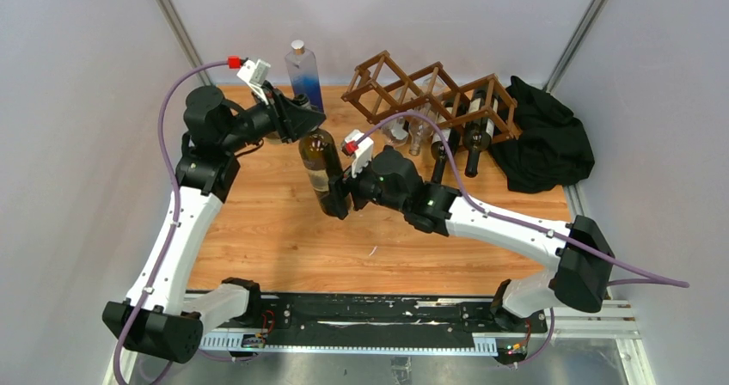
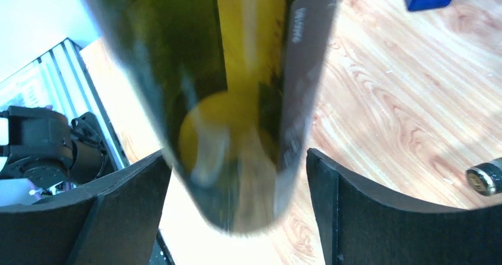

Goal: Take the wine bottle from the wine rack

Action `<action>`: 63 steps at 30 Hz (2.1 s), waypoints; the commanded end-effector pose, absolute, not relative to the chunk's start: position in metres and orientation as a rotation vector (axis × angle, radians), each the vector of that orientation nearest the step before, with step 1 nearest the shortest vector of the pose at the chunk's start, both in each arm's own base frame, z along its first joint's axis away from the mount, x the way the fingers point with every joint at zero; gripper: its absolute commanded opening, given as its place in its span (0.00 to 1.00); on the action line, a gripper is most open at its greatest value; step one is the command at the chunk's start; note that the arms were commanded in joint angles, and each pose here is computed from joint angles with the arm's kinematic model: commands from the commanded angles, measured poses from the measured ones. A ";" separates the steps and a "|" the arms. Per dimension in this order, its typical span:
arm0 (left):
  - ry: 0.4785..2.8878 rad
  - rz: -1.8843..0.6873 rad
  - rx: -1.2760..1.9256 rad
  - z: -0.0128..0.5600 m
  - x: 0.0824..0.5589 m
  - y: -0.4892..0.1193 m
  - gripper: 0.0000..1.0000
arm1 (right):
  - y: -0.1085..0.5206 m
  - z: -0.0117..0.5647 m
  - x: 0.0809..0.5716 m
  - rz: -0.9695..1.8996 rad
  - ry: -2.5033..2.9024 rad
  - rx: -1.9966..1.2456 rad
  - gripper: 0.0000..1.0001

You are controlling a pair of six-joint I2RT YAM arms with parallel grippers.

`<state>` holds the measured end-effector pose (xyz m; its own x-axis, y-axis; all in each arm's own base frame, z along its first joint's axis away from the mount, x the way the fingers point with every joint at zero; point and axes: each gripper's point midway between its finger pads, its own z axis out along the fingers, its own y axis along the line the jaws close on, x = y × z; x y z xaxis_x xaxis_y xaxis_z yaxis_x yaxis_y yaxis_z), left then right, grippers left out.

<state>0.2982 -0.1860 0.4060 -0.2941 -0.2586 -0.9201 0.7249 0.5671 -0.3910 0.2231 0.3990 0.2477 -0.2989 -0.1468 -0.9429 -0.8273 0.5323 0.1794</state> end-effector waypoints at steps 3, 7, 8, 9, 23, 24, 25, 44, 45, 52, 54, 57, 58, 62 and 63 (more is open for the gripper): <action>1.521 -0.734 0.537 0.414 0.341 -0.160 0.00 | 0.382 0.273 0.238 0.819 1.775 -0.678 0.90; 1.504 -0.668 0.501 0.417 0.378 -0.142 0.00 | 0.356 0.260 0.241 0.813 1.835 -0.619 0.91; 1.499 -0.667 0.498 0.416 0.385 -0.140 0.00 | 0.349 0.259 0.244 0.808 1.852 -0.594 0.92; 1.487 -0.664 0.501 0.415 0.391 -0.139 0.00 | 0.341 0.257 0.248 0.805 1.875 -0.557 0.92; 1.422 -0.500 0.629 0.372 0.460 -0.135 0.00 | 0.238 0.235 0.304 0.720 2.129 -0.063 0.92; 1.413 -0.495 0.652 0.368 0.462 -0.137 0.00 | 0.234 0.233 0.307 0.713 2.140 -0.033 0.92; 1.404 -0.486 0.665 0.366 0.466 -0.137 0.00 | 0.231 0.231 0.310 0.708 2.146 -0.009 0.92; 1.328 -0.482 0.571 0.315 0.513 -0.135 0.00 | 0.200 0.213 0.348 0.549 2.114 0.278 0.89; 1.329 -0.485 0.571 0.311 0.512 -0.135 0.00 | 0.199 0.212 0.349 0.543 2.115 0.289 0.89; 1.359 -0.489 0.563 0.295 0.506 -0.129 0.29 | 0.194 0.208 0.361 0.522 2.109 0.391 0.87; 1.367 -0.497 0.560 0.293 0.502 -0.127 0.51 | 0.192 0.207 0.366 0.517 2.105 0.428 0.86; 1.392 -0.501 0.565 0.291 0.493 -0.125 0.83 | 0.194 0.202 0.374 0.509 2.118 0.467 0.84; 1.404 -0.494 0.570 0.290 0.491 -0.124 0.88 | 0.195 0.200 0.378 0.504 2.121 0.476 0.83; 1.436 -0.456 0.589 0.298 0.478 -0.120 1.00 | 0.194 0.197 0.394 0.460 2.117 0.496 0.81; 1.449 -0.449 0.593 0.301 0.474 -0.119 1.00 | 0.194 0.198 0.399 0.449 2.113 0.499 0.81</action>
<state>0.4902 -0.1247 0.2788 0.0553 0.0188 -0.9983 0.6305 0.7746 0.0495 0.3780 0.2044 0.1903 -0.5750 0.4674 -0.6715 0.1200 0.8601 0.4958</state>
